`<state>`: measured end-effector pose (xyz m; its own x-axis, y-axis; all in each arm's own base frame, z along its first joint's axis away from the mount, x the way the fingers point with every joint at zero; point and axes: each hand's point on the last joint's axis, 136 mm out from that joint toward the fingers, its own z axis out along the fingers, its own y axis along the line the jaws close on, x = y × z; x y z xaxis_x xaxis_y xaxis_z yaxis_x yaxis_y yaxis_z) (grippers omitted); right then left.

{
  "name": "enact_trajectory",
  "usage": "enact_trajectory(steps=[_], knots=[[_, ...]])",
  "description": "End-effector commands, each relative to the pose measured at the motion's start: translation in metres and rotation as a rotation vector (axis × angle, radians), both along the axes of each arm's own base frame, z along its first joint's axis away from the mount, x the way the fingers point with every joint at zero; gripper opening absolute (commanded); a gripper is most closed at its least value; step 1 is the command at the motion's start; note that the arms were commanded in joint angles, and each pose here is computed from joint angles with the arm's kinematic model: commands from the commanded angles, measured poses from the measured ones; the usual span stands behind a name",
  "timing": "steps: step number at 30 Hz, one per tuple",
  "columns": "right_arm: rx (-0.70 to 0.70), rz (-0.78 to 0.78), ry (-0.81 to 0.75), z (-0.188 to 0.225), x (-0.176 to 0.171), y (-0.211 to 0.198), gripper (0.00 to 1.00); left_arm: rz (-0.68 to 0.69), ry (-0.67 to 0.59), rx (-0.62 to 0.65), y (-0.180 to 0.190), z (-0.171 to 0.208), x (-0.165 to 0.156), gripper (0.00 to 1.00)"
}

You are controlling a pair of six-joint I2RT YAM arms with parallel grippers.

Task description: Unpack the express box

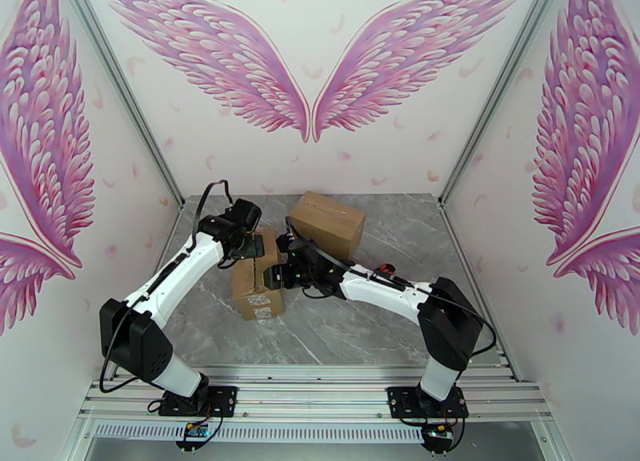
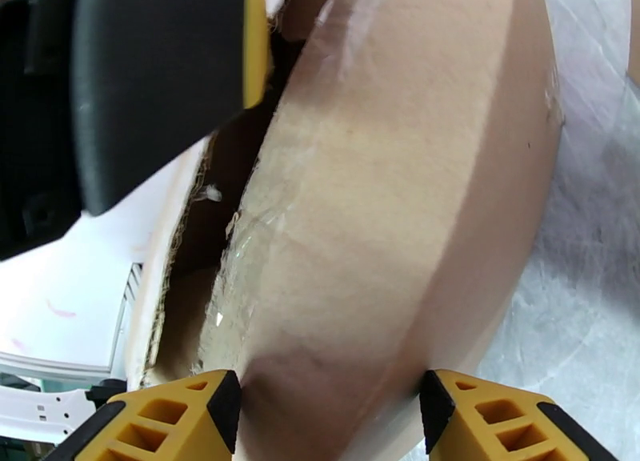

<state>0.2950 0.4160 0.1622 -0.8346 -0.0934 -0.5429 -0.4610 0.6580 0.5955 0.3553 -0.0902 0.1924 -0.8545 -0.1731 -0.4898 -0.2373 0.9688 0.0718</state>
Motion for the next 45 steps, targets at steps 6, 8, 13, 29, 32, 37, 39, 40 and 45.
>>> enact_trajectory(steps=[6, 8, 13, 29, 32, 37, 39, 40, 45], knots=[[-0.060, -0.049, 0.061, -0.023, 0.001, 0.001, 0.60, -0.021, 0.058, 0.088, 0.010, -0.009, -0.005, 0.94], [-0.061, -0.051, 0.063, -0.023, 0.001, 0.001, 0.60, -0.028, 0.063, 0.107, 0.012, -0.009, -0.005, 0.94], [-0.067, -0.055, 0.076, -0.027, 0.001, 0.002, 0.60, -0.056, 0.067, 0.085, 0.004, -0.011, -0.001, 0.96], [-0.096, -0.090, 0.074, -0.025, 0.004, -0.005, 0.59, -0.129, 0.038, 0.087, 0.018, 0.019, 0.003, 0.64], [-0.103, -0.094, 0.059, -0.020, 0.006, -0.007, 0.60, -0.136, 0.048, 0.064, 0.022, 0.018, 0.001, 0.54], [-0.140, -0.098, 0.011, -0.008, 0.011, -0.012, 0.60, -0.129, 0.069, 0.018, 0.031, 0.013, -0.005, 0.37], [-0.160, -0.103, -0.017, -0.001, 0.015, -0.015, 0.63, -0.128, 0.054, -0.022, 0.031, 0.015, -0.005, 0.28], [-0.167, -0.104, -0.029, 0.003, 0.016, -0.016, 0.64, -0.129, 0.045, -0.044, 0.029, 0.016, -0.005, 0.24], [-0.228, -0.109, -0.138, 0.037, 0.022, -0.017, 0.72, -0.127, 0.007, -0.169, 0.018, 0.021, -0.002, 0.06]])
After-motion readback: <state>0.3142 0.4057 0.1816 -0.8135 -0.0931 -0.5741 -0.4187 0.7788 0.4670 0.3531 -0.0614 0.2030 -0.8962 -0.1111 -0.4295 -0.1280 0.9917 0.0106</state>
